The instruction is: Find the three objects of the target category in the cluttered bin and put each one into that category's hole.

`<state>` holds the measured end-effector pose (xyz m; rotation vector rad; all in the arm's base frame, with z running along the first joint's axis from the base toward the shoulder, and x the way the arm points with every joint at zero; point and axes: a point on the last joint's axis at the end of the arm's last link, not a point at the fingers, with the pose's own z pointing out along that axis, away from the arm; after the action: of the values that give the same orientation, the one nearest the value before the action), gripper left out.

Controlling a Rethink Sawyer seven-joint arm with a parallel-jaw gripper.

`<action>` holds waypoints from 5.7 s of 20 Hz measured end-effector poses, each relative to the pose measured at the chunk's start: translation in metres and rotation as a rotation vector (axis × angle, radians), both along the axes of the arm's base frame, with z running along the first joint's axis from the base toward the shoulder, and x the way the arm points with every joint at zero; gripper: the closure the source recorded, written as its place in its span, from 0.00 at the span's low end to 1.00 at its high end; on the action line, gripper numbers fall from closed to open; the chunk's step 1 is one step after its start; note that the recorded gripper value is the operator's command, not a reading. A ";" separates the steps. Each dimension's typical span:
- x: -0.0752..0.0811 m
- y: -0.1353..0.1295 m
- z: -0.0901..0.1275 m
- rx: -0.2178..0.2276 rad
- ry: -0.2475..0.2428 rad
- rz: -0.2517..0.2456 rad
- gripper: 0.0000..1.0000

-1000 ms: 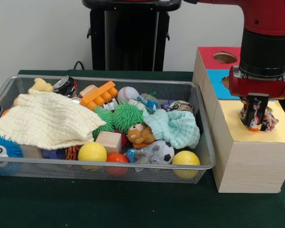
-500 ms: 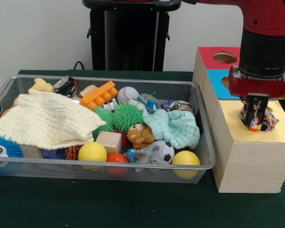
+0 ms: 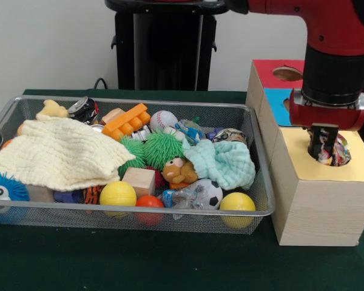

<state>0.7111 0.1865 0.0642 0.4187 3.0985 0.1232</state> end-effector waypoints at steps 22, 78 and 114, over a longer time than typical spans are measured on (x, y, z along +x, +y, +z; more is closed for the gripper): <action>-0.009 0.006 -0.042 0.049 0.061 -0.147 1.00; -0.009 0.019 -0.045 -0.037 -0.128 -0.141 1.00; -0.027 -0.002 0.025 -0.028 -0.186 -0.202 0.00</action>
<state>0.6843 0.1841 0.0887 0.6738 2.8532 0.1094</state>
